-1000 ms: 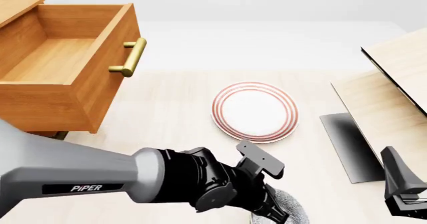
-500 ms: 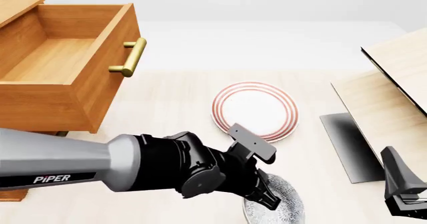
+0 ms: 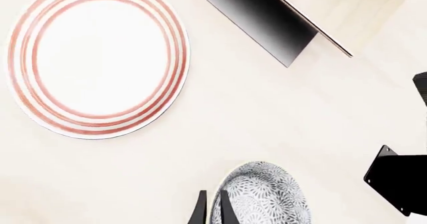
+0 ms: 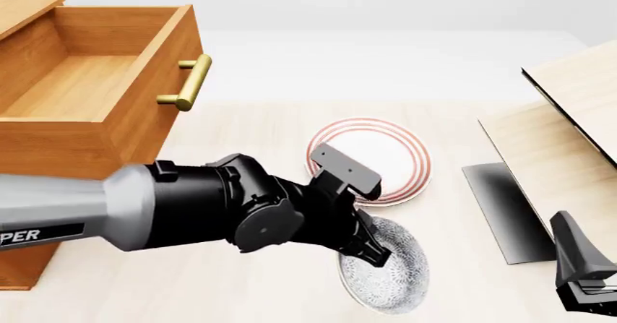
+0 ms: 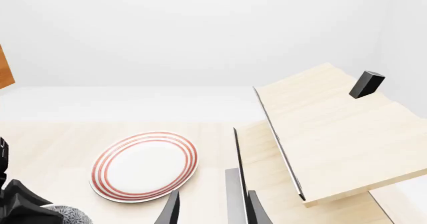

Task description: Open the top drawer of the cabinet and put the bowl in it.

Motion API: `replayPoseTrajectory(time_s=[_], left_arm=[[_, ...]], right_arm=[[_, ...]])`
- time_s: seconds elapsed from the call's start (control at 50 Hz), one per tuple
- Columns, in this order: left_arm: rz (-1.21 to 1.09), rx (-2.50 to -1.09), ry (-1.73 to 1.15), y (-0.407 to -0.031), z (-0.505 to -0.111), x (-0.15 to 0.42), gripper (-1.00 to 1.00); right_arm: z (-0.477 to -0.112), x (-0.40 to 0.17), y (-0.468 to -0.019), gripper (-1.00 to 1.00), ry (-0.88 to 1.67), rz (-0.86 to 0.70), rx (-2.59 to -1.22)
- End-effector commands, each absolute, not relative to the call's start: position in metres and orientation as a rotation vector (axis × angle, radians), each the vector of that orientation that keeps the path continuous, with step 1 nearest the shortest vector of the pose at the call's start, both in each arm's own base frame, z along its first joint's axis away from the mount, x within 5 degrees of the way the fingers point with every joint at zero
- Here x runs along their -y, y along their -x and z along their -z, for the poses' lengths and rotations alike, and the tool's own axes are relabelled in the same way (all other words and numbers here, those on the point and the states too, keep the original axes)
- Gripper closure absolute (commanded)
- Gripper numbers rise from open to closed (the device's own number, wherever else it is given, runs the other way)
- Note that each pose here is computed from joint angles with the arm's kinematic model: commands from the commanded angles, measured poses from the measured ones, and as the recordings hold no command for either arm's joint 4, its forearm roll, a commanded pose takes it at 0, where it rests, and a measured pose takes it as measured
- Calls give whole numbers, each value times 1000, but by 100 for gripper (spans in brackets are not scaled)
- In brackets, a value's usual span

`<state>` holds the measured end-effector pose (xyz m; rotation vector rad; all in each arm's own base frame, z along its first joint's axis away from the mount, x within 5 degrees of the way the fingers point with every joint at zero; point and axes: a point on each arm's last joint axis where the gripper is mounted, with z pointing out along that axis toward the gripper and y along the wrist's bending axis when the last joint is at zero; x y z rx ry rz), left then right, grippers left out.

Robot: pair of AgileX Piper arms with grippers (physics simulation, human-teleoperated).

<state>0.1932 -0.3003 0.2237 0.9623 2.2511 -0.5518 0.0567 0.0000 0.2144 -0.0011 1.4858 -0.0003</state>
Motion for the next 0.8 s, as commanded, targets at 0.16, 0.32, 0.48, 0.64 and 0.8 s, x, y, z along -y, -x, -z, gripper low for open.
replayPoseTrajectory(time_s=[0.16,0.32,0.48,0.64,0.8], left_arm=[[535,-2204,-903,-211,-264,283,100],[525,-2221,-835,-222,-276,272,100],[534,-2209,-789,-229,-294,269,100],[536,-2212,-730,-237,-310,263,100],[527,-2212,-674,-248,-325,254,100]], right_arm=[[-214,0,-57,-100,1,0,-1485],[-214,0,-57,-100,1,0,-1486],[-214,0,-57,-100,1,0,-1485],[-214,0,-57,-100,1,0,-1486],[-214,0,-57,-100,1,0,-1486]])
